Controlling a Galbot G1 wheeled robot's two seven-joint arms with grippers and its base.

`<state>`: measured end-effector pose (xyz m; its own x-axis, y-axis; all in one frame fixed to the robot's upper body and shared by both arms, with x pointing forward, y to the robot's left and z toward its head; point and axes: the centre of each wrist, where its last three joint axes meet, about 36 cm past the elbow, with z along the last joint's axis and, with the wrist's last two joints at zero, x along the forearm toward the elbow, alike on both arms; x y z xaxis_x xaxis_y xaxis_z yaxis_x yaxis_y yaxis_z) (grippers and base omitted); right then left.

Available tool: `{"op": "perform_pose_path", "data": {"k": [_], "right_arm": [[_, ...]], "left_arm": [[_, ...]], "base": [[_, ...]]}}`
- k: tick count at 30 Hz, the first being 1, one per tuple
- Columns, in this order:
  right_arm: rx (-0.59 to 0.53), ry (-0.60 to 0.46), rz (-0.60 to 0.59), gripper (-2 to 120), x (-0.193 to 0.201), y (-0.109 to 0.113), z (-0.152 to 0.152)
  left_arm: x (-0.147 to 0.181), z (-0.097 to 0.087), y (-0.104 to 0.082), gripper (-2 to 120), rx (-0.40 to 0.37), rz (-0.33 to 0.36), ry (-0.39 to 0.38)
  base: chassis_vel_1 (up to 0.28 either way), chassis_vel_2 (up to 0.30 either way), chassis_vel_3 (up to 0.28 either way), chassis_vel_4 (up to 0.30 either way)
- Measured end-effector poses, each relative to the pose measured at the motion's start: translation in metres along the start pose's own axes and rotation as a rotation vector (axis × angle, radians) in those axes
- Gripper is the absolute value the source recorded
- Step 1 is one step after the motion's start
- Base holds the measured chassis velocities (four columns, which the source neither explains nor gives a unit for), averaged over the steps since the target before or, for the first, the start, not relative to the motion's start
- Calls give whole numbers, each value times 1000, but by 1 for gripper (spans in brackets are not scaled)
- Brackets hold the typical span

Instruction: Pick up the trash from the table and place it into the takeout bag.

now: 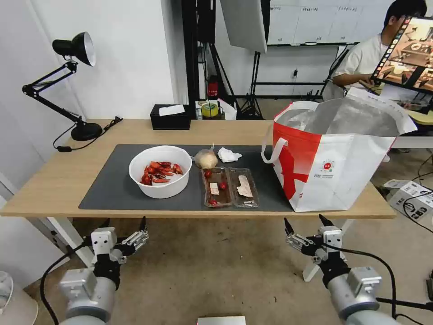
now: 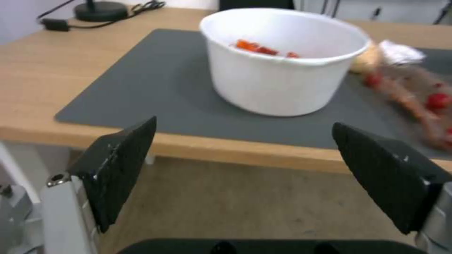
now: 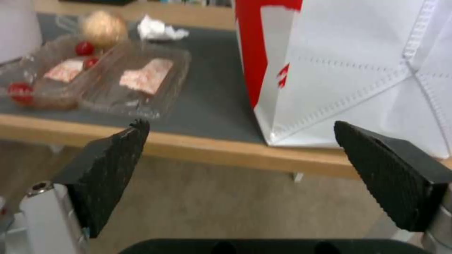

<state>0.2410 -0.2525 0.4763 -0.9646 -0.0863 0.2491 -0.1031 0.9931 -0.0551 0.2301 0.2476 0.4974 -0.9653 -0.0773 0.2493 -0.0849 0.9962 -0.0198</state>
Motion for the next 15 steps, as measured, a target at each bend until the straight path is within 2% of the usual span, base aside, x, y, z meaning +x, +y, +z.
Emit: {"op": "perform_pose_path", "data": {"k": [4, 7, 9, 15], "right_arm": [[8, 57, -29, 100, 1, -7, -12], [-16, 14, -62, 100, -3, -7, -8], [-92, -81, -187, 100, -13, -15, -9], [-118, -152, -223, 100, -21, -17, -4]], "left_arm": [[2, -1, 0, 100, 15, 35, -30], [1, 4, -3, 100, 28, 52, -64], [0, 11, -6, 100, 27, 70, -92], [-1, 17, -9, 100, 21, 77, -87]], "base": [[0, 0, 0, 0], [0, 0, 0, 0], [0, 0, 0, 0], [0, 0, 0, 0]]}}
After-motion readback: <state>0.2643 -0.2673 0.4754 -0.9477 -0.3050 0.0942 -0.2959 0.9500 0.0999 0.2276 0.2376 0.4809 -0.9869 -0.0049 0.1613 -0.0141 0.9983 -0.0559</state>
